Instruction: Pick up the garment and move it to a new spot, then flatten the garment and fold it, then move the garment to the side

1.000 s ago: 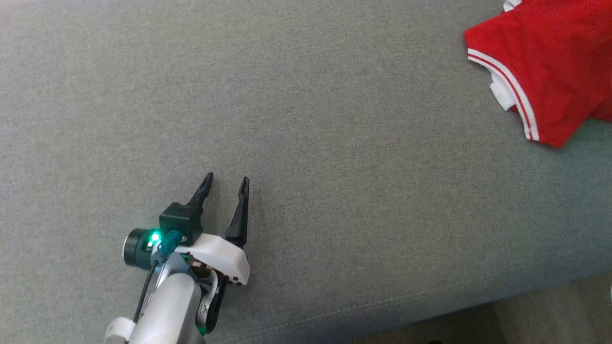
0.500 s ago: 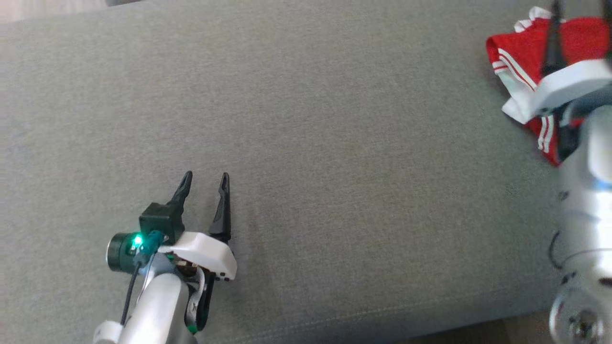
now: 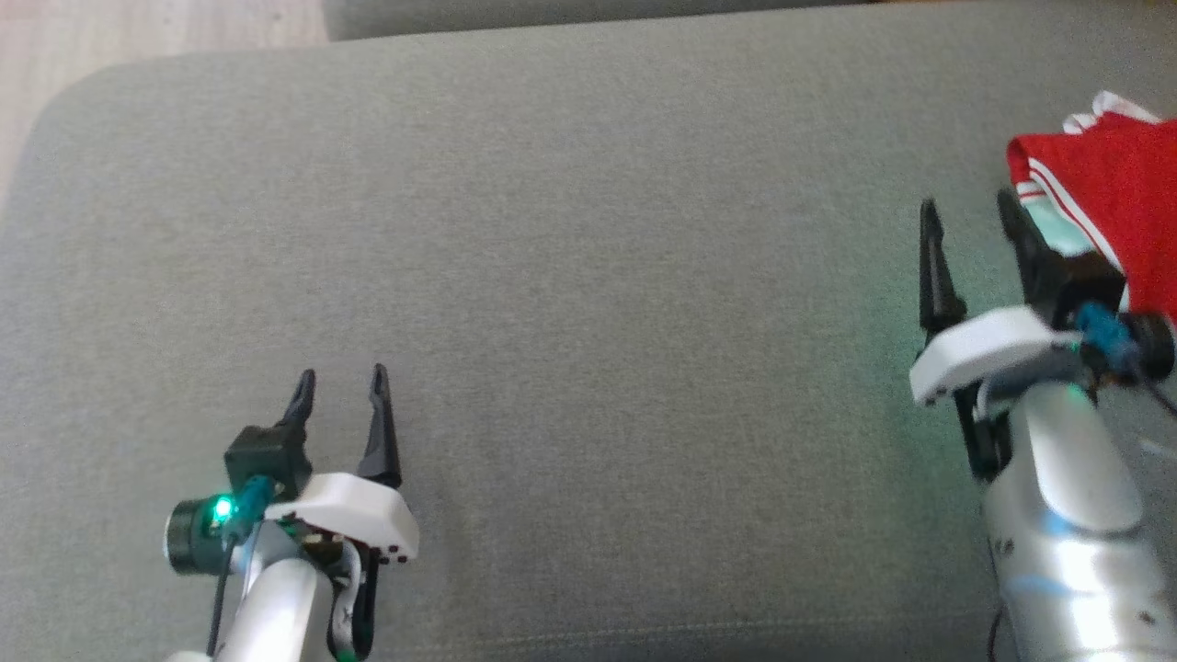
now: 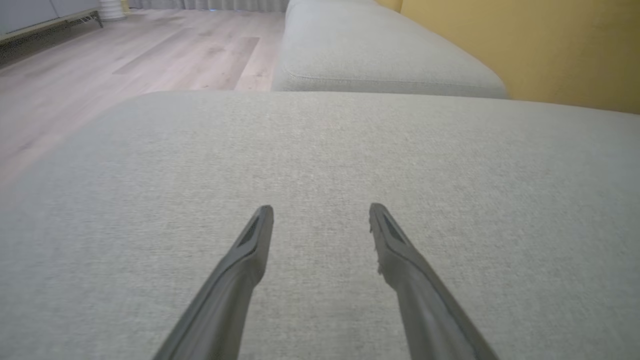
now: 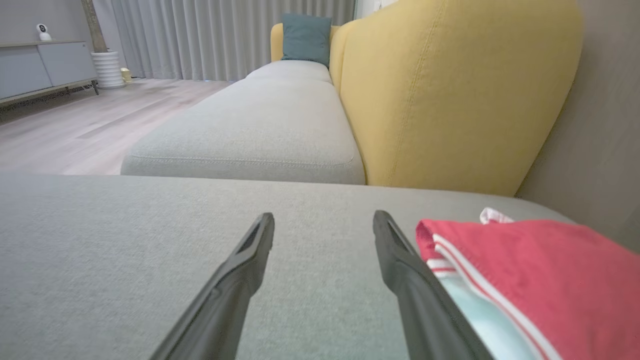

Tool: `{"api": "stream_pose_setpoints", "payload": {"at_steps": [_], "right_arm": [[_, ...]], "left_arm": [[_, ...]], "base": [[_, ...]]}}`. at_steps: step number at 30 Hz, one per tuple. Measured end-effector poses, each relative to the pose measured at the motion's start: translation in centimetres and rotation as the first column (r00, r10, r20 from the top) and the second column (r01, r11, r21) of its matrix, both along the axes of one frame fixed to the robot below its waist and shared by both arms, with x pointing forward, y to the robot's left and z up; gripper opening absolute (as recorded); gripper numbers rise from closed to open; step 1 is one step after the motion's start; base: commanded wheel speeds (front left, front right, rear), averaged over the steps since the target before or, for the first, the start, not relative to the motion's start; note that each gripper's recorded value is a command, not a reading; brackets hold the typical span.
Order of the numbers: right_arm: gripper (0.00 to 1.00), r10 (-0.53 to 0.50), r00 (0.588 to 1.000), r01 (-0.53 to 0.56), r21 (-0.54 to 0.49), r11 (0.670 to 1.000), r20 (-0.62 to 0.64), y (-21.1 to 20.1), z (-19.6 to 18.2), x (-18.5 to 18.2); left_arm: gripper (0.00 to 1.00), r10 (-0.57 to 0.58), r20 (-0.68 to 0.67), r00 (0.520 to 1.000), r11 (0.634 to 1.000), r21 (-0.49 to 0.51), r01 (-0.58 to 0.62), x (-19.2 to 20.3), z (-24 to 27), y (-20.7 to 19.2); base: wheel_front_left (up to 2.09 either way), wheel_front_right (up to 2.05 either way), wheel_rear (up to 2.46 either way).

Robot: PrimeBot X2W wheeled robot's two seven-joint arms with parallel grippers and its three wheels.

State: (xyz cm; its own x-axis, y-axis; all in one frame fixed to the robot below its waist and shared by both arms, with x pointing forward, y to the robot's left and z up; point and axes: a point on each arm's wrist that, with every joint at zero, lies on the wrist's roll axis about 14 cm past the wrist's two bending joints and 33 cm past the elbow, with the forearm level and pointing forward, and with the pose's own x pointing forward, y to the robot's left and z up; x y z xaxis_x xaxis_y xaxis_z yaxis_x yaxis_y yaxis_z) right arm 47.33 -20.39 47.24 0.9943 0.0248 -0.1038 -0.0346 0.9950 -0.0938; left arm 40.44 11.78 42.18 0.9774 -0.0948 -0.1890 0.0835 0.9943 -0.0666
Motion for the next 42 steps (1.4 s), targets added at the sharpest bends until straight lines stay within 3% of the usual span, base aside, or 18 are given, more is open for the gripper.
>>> {"api": "stream_pose_setpoints", "payload": {"at_steps": [11, 33, 34, 42], "right_arm": [[1.00, 0.023, 1.000, -0.021, 0.157, 0.987, -0.007, 2.4, -1.1, -3.3], [1.00, 0.074, 0.997, -0.069, 0.175, 0.982, -0.019, 4.3, -1.7, -4.9], [0.00, 0.074, 0.997, -0.069, 0.176, 0.982, -0.019, 4.3, -1.7, -4.9], [0.00, 0.055, 0.976, -0.010, 0.209, 0.978, -0.209, 4.0, -7.7, -9.1]], "left_arm": [[1.00, 0.121, 0.003, 0.993, 0.992, 0.026, -0.121, -3.0, 0.4, 4.1], [1.00, 0.176, 0.036, 0.984, 0.984, -0.020, -0.175, -2.8, 1.6, 6.1], [0.00, 0.173, 0.034, 0.984, 0.985, -0.029, -0.172, -2.8, 1.5, 6.0], [0.00, 0.189, -0.134, 0.973, 0.981, -0.028, -0.194, -6.1, -3.2, 5.9]], "base": [[0.00, 0.00, 0.00], [0.00, 0.00, 0.00], [0.00, 0.00, 0.00], [0.00, 0.00, 0.00]]}}
